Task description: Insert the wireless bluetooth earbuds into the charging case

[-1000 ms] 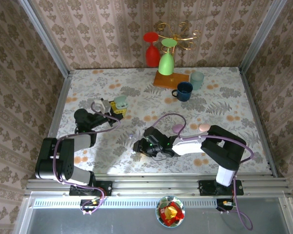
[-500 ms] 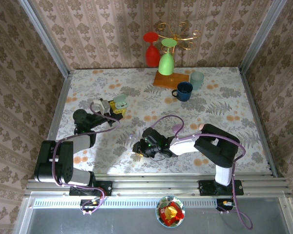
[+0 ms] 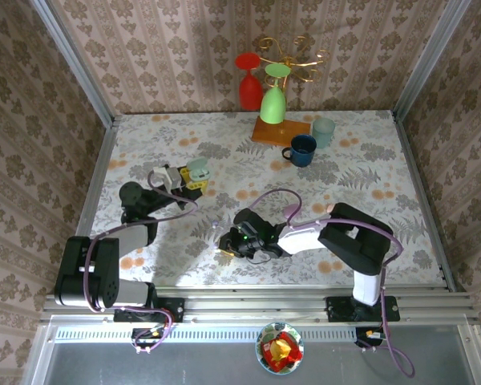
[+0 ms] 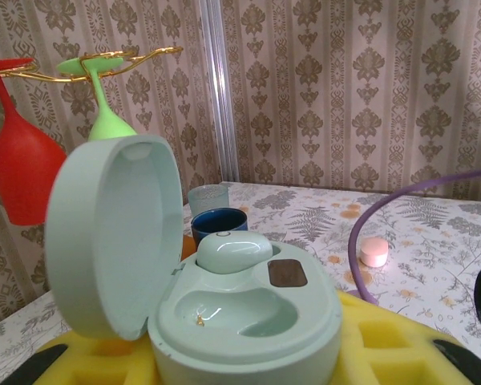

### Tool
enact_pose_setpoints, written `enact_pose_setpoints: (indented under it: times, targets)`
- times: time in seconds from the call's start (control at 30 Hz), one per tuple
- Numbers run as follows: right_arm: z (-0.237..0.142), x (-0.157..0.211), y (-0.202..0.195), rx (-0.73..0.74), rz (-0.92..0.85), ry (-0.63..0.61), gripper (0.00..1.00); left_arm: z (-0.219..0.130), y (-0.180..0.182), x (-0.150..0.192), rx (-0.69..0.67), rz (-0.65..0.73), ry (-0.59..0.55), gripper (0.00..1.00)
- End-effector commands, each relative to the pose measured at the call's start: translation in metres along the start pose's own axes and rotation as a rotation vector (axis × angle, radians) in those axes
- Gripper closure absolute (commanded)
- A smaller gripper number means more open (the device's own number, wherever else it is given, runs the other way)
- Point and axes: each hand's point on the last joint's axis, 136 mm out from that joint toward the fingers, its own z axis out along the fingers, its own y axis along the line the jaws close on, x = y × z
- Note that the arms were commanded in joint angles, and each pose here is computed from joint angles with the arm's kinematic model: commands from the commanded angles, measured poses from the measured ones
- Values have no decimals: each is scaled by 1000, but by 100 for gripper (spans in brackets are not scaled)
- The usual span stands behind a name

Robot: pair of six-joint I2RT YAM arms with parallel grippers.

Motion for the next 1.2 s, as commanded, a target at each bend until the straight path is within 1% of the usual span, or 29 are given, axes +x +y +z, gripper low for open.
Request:
enact_pose_setpoints:
  times: [0.0, 0.13, 0.3, 0.47, 0.5, 0.6, 0.7, 0.9, 1.0, 1.03, 1.17]
  targets:
    - [-28, -17, 3, 58, -74, -91, 78, 1, -7, -5, 5, 74, -18, 76]
    - [-55, -32, -4, 98, -94, -147, 78, 6, -9, 0, 4, 99, -13, 76]
    - [-92, -53, -5, 118, -119, -200, 78, 17, -23, 11, 50, 148, -4, 74]
    - [-129, -75, -12, 163, -141, -254, 78, 32, -29, 32, 71, 153, 24, 75]
    - [-143, -80, -5, 143, -151, -279, 78, 35, -32, 36, 83, 150, 28, 75]
    - [-164, -88, -1, 144, -165, -309, 78, 45, -39, 46, 114, 162, 39, 77]
    - [-183, -93, 11, 125, -198, -335, 78, 55, -47, 56, 138, 178, 51, 77]
    - [-203, -98, 42, 66, -273, -351, 78, 70, -54, 72, 164, 189, 70, 77]
    - [-203, -99, 56, 40, -297, -333, 78, 74, -52, 76, 158, 186, 76, 77]
    - [-202, -100, 59, 31, -306, -326, 78, 79, -61, 76, 184, 183, 71, 77]
    - [-196, -103, 71, 7, -324, -309, 78, 88, -65, 81, 188, 182, 77, 77]
